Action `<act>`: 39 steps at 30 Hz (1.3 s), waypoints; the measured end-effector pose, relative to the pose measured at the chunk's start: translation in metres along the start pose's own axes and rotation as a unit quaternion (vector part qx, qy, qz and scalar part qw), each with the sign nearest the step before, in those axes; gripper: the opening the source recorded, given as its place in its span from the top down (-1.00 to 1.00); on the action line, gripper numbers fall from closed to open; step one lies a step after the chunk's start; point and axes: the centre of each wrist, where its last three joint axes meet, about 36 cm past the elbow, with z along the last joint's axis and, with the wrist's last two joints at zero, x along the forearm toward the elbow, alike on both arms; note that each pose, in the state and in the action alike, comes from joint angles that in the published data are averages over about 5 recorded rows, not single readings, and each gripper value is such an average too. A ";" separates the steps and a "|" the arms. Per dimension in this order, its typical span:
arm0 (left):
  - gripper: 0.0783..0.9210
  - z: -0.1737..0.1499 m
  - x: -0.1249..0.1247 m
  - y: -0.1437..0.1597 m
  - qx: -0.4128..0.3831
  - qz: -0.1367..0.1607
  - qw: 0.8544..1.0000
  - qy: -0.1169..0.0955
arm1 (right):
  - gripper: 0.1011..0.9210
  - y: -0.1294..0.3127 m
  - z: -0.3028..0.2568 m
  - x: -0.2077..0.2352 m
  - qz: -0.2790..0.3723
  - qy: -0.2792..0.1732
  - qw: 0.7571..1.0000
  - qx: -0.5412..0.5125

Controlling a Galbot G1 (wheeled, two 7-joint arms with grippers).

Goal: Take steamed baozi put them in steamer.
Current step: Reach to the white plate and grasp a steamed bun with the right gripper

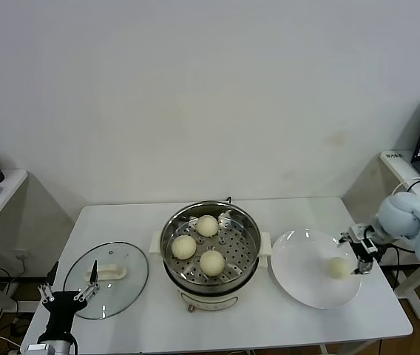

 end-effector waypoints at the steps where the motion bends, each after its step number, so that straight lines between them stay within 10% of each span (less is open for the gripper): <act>1: -0.77 0.000 0.000 0.000 0.000 -0.001 1.000 0.000 | -0.76 0.001 0.002 -0.004 -0.003 0.003 1.000 -0.003; 20: -0.77 -0.001 0.002 0.006 -0.005 -0.008 1.000 0.000 | -0.72 -0.008 0.004 -0.055 -0.009 0.016 1.000 -0.020; 39: -0.77 -0.004 0.005 0.005 -0.003 -0.010 1.000 -0.001 | -0.16 -0.013 -0.008 -0.065 -0.014 0.018 0.999 -0.024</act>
